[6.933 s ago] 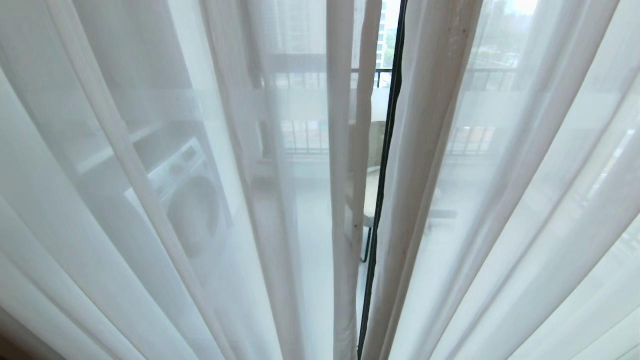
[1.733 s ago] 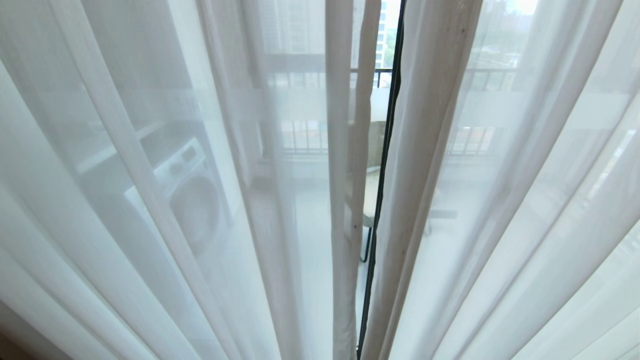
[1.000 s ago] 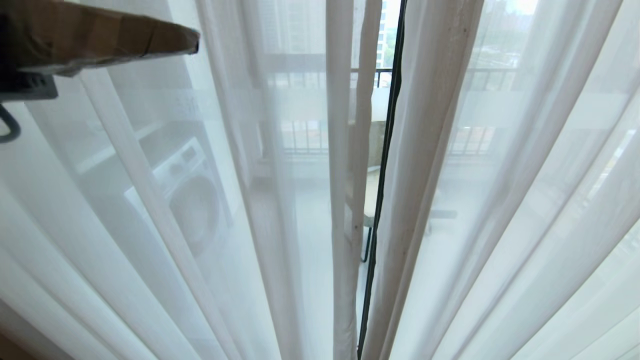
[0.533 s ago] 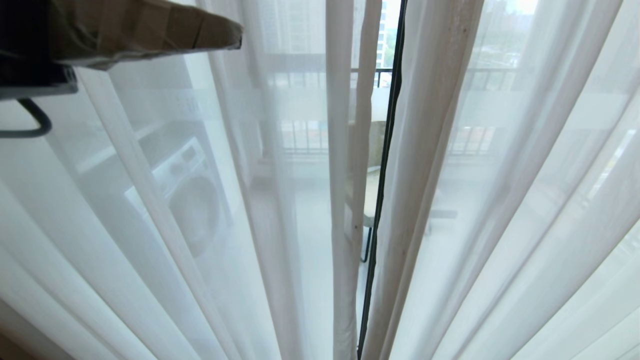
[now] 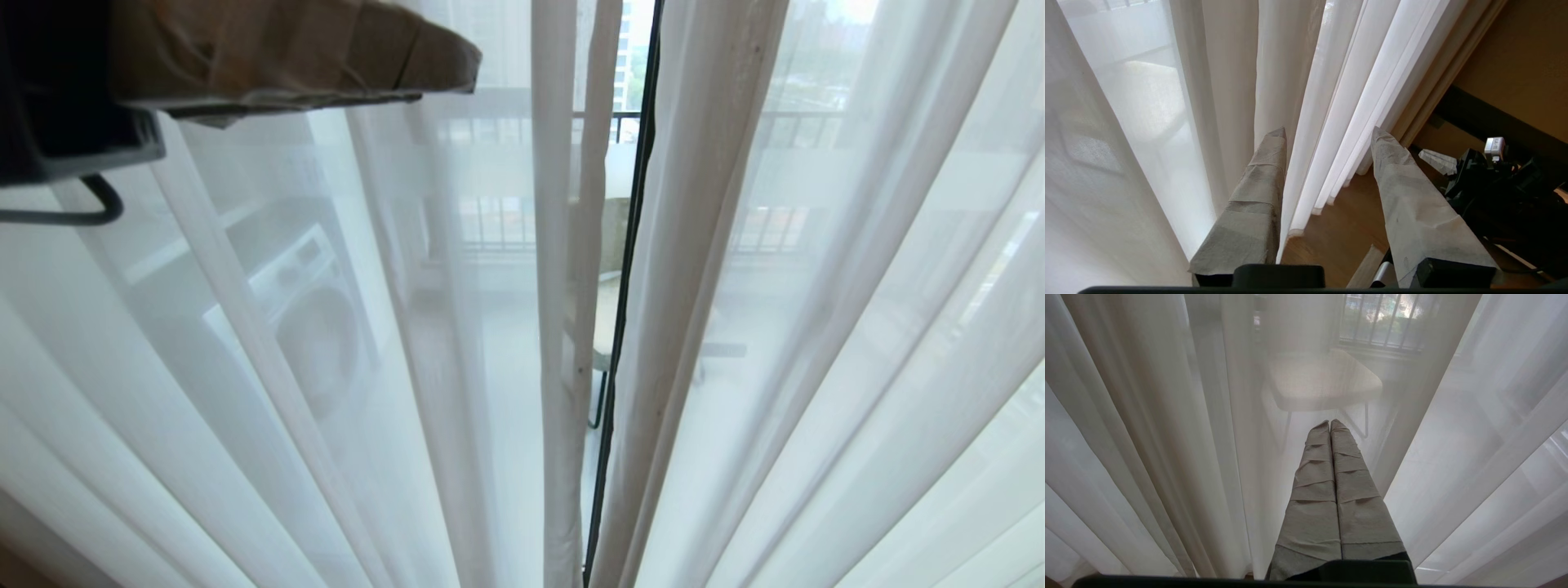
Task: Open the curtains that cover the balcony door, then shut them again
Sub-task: Pull the inner curtains open on both sides
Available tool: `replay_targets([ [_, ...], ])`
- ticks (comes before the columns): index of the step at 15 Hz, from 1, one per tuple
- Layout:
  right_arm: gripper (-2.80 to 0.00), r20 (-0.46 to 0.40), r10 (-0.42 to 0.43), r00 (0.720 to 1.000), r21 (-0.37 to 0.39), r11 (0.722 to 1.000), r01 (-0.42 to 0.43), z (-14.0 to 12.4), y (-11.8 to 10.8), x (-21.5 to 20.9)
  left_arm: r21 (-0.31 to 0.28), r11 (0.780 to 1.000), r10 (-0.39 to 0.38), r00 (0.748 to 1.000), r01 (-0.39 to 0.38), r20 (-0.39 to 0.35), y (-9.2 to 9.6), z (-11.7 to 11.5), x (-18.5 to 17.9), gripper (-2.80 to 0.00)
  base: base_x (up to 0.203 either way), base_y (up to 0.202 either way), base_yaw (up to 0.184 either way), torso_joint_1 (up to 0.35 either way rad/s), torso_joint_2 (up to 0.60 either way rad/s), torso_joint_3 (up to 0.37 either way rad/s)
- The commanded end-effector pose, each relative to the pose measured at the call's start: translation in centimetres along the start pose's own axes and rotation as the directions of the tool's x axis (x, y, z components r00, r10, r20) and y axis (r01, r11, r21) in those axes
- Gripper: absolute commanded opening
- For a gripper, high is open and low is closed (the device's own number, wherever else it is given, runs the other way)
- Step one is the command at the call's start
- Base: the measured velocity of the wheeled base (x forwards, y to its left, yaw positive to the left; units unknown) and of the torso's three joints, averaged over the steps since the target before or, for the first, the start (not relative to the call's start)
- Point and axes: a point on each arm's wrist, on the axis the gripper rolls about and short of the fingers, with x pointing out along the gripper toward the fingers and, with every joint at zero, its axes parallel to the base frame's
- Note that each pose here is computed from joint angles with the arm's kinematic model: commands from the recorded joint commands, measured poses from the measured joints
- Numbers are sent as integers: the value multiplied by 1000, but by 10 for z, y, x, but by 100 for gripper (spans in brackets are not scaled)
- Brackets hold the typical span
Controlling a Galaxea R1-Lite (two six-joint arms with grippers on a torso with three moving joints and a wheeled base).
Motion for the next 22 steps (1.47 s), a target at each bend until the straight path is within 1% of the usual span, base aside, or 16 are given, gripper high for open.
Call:
replay_targets([
  [1, -280, 0, 0, 1000, -1, 1000, 0, 0, 0, 0, -1, 1000, -10, 1000, 10, -11, -2, -1, 7, 0, 0, 0, 0, 0, 0, 0],
  [3, -280, -1, 2, 1000, -1, 1000, -2, 0, 0, 0, 1, 1000, -13, 1000, 13, -20, -3, -1, 16, 0, 0, 0, 0, 0, 0, 0],
  [4, -280, 0, 1, 1000, -1, 1000, -1, 0, 0, 0, 2, 1000, 3, 1000, -3, -27, -2, -2, 21, 0, 0, 0, 0, 0, 0, 0],
  [7, -280, 1, 2, 1000, -1, 1000, -2, 0, 0, 0, 10, 995, 102, 995, -102, -17, -4, 1, 36, 0, 0, 0, 0, 0, 0, 0],
  [10, -280, 1, 2, 1000, -1, 1000, -2, 0, 0, 0, 12, 977, 212, 977, -212, 10, -3, 6, 52, 0, 0, 0, 0, 0, 0, 0],
  [11, -280, 0, 1, 1000, -1, 1000, -1, 0, 0, 0, 9, 972, 235, 972, -235, 27, -3, 8, 56, 0, 0, 0, 0, 0, 0, 0],
  [18, -280, 0, 0, 1000, -1, 1000, 0, 0, 0, 0, -19, 950, 312, 943, -312, 117, 0, 19, 88, 0, 0, 0, 0, 0, 0, 0],
  [20, -280, 0, 0, 1000, -1, 1000, 0, 0, 0, 0, -3, 939, 342, 932, -345, 120, 5, 20, 95, 0, 0, 0, 0, 0, 0, 0],
  [22, -280, 1, 2, 1000, -1, 1000, -2, 0, 0, 0, -1, 931, 360, 920, -364, 155, 11, 22, 103, 0, 0, 0, 0, 0, 0, 0],
])
